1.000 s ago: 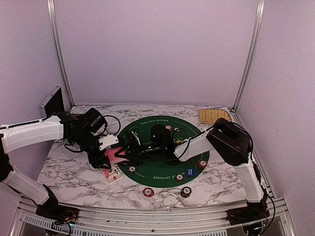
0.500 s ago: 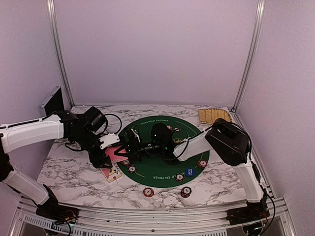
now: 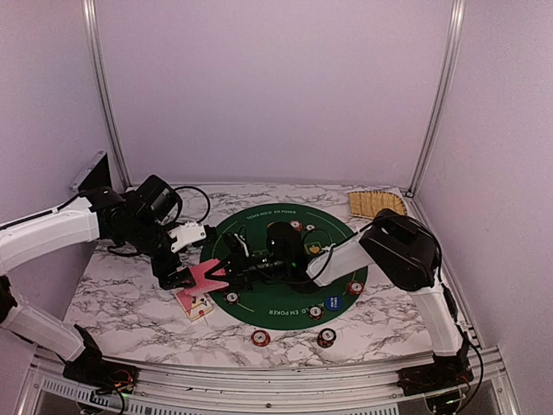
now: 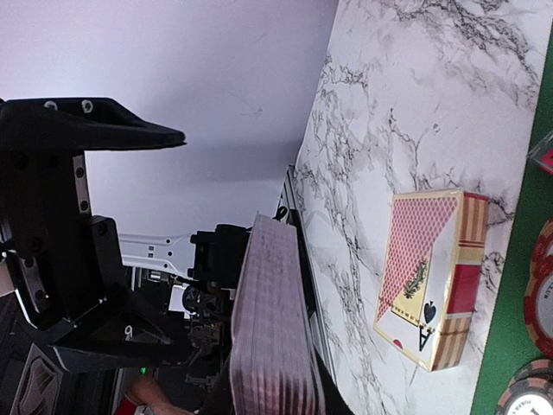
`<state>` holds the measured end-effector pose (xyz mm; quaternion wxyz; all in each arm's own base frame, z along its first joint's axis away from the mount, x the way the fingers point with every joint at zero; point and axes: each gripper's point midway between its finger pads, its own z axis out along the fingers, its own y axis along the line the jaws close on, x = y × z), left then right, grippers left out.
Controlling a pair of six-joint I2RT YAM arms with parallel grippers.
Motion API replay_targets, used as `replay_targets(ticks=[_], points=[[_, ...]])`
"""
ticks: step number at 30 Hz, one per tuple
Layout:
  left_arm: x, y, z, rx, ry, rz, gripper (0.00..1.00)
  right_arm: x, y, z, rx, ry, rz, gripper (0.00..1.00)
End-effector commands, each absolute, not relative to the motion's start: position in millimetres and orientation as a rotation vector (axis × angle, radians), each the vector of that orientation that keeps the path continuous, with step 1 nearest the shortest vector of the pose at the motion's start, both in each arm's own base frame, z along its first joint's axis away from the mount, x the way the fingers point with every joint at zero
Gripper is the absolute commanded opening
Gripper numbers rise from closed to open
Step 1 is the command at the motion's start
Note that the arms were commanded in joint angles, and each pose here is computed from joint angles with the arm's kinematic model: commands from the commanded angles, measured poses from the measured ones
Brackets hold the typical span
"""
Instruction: Distribute texas hold em gaming equipment
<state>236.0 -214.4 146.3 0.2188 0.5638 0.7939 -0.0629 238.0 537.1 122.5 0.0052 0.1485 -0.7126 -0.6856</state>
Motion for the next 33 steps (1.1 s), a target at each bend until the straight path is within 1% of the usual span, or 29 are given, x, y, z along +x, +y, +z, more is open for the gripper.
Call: replay_targets(ticks=[1, 4, 7, 17, 24, 33], points=[[230.1, -231.1, 160.2, 1.606, 2.156, -0.281, 0.99, 242.9, 544.6, 180.7, 0.567, -2.199, -2.296, 0.0], [226.2, -240.4, 159.4, 1.667, 2.133, -0.295, 0.99, 243.5, 546.7, 190.2, 0.579, -2.212, -2.31, 0.0], [229.3, -244.0, 154.3, 1.715, 2.124, -0.251, 0.99, 243.6, 545.2, 198.0, 0.581, -2.216, -2.327, 0.0], [245.7, -236.1, 141.3, 1.751, 2.142, -0.107, 0.99, 240.2, 539.7, 208.1, 0.608, -2.217, -2.345, 0.0], [252.5, -244.1, 146.1, 1.744, 2.118, -0.12, 0.99, 238.8, 539.9, 206.5, 0.613, -2.209, -2.336, 0.0], [240.4, -240.2, 134.1, 1.818, 2.093, -0.148, 0.94, 238.2, 540.9, 202.4, 0.595, -2.189, -2.338, 0.0]])
